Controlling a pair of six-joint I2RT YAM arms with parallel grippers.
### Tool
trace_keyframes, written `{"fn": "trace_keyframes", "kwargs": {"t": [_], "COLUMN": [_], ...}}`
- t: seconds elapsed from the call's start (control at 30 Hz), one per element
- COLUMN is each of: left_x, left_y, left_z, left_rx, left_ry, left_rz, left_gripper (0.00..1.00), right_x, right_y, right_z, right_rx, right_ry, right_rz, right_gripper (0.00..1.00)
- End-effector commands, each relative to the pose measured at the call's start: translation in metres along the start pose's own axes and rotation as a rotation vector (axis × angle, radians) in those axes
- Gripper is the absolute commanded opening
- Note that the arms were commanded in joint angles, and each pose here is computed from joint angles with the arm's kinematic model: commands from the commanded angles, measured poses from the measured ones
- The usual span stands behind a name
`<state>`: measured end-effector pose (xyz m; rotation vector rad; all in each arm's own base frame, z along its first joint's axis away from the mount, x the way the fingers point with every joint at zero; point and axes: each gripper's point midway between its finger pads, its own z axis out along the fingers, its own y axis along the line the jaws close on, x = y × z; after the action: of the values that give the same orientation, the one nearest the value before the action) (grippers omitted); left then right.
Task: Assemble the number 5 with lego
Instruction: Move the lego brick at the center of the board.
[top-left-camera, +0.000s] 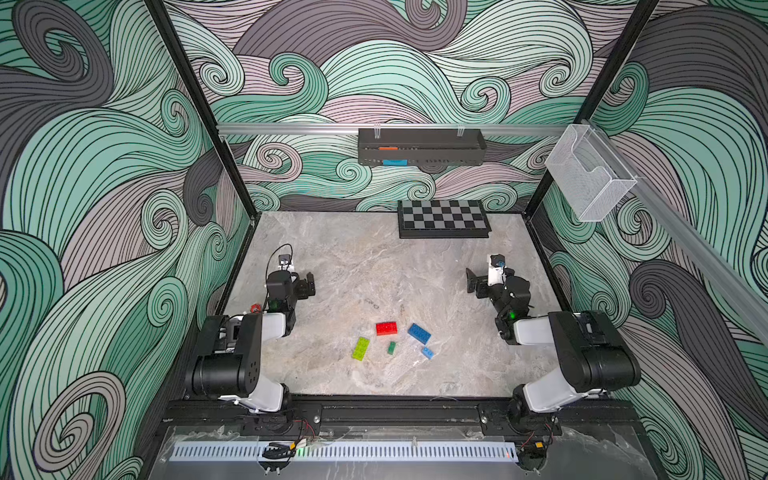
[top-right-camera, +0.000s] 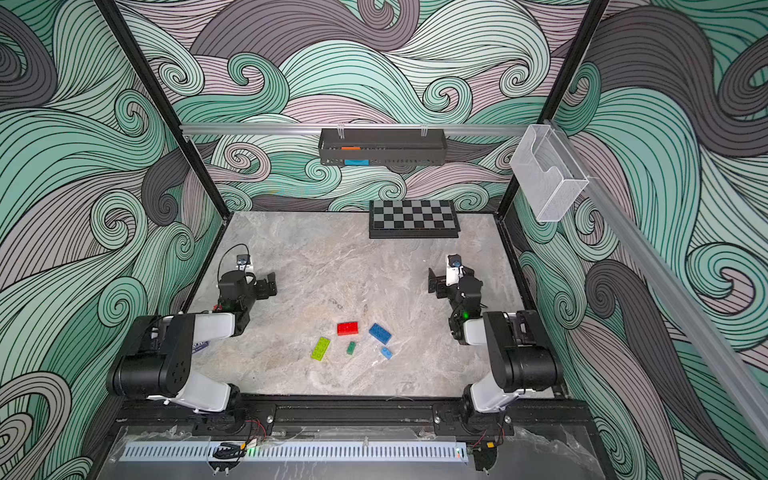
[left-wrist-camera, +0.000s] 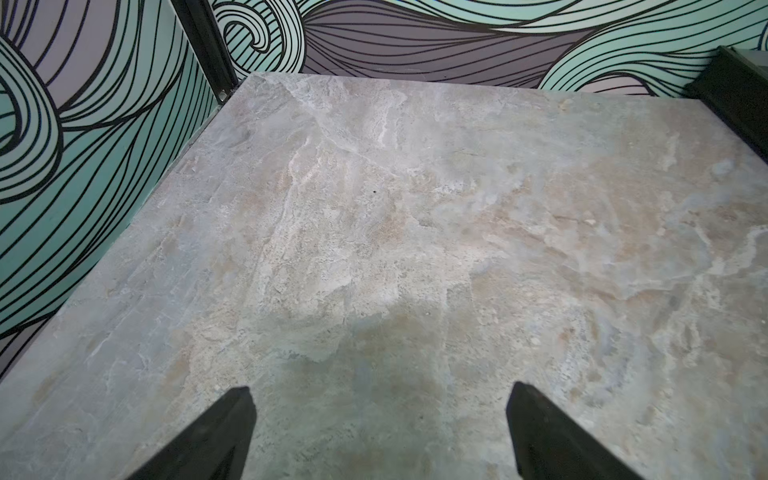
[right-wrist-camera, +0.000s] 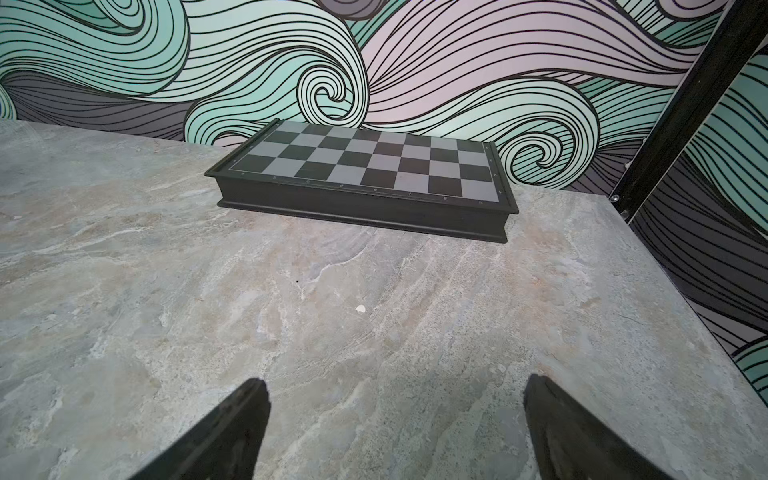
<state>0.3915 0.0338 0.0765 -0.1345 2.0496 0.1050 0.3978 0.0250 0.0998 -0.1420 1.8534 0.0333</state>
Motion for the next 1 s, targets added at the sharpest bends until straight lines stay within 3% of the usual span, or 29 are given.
{"fn": "trace_keyframes", "kwargs": {"t": [0.0,0.57,0.7,0.83,0.9,0.97], "left_x": [-0.009,-0.009,-0.014,-0.035,-0.045,-0.053], "left_y": [-0.001,0.0,0.001,0.008,0.015,0.013], "left_z": [0.004,0.005,0.003,0.003,-0.002,-0.009], "left_rx": [0.009,0.012,0.003,-0.047,-0.091,-0.082], "left_ry": [-0.013,-0.012,-0.014,0.13,0.158,0.166], "left_rz": [-0.005,-0.008,-0.004,-0.03,-0.093,-0.147], "left_gripper": [0.99,0.99,0.99,0.99,0.99,0.99], "right_x": [0.002,0.0,-0.007,-0.031,-0.041,-0.057], "right_y": [0.017,0.028,0.012,0.012,0.015,0.015], "right_z": [-0.01,-0.018,-0.025,-0.045,-0.05,-0.058], "right_rx": [-0.077,-0.149,-0.058,-0.032,-0.029,-0.041], "right_ry": [-0.034,-0.079,-0.109,-0.134,-0.091,-0.126], "right_rz": [-0.028,-0.052,-0.019,-0.026,0.007,0.086], "right_gripper": [0.99,0.99,0.99,0.99,0.99,0.99]}}
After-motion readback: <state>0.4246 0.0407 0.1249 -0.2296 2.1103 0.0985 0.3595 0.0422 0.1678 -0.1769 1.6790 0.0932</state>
